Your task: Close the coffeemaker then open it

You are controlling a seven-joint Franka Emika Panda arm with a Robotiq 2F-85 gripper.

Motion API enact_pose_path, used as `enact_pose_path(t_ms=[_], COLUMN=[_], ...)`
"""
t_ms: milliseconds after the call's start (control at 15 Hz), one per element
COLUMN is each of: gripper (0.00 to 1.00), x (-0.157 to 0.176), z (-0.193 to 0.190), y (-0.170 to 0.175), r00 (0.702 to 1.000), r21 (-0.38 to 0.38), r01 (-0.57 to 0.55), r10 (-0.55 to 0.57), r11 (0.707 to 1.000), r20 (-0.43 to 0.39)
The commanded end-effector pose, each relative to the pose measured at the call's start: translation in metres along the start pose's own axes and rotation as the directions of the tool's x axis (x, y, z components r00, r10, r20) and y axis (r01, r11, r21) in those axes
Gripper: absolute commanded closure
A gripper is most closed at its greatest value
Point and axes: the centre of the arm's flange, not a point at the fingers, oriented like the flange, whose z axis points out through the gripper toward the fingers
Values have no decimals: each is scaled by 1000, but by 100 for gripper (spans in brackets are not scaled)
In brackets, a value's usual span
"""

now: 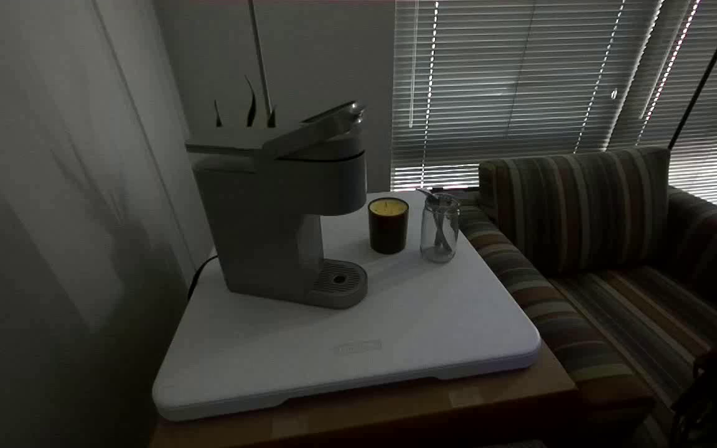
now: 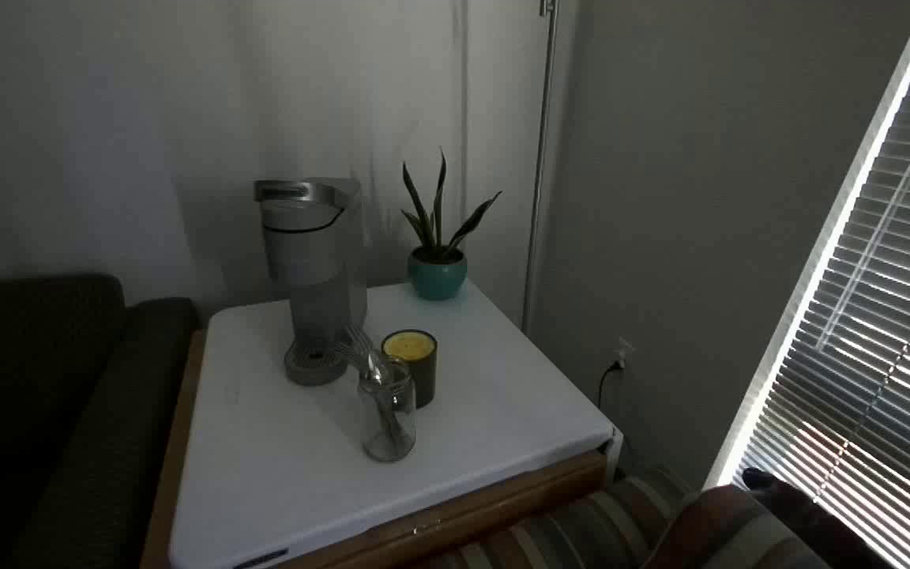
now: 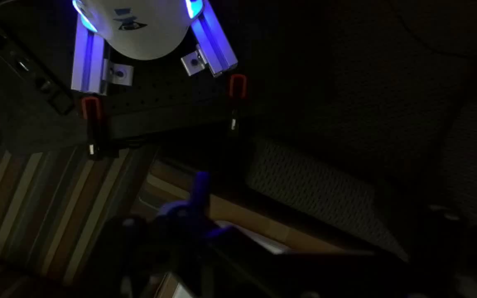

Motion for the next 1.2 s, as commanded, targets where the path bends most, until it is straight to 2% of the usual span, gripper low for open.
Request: enact_pose_path(t_ms=[0,333,733,867,1067,1133], gripper=[0,0,0,0,0,0], x=[0,27,71,88,118,94], z=[0,-4,-3,1,14,0], y=[0,-7,-24,-30,-29,-26], r00=[1000,995,970,958,916,932], r21=[0,58,229,295,454,385], r01=[0,-57,-159,-190,-267,-233], r10=[0,62,195,243,370,318], r11=[1000,997,960,936,850,893], r20=[0,-73,-143,-154,-155,-174])
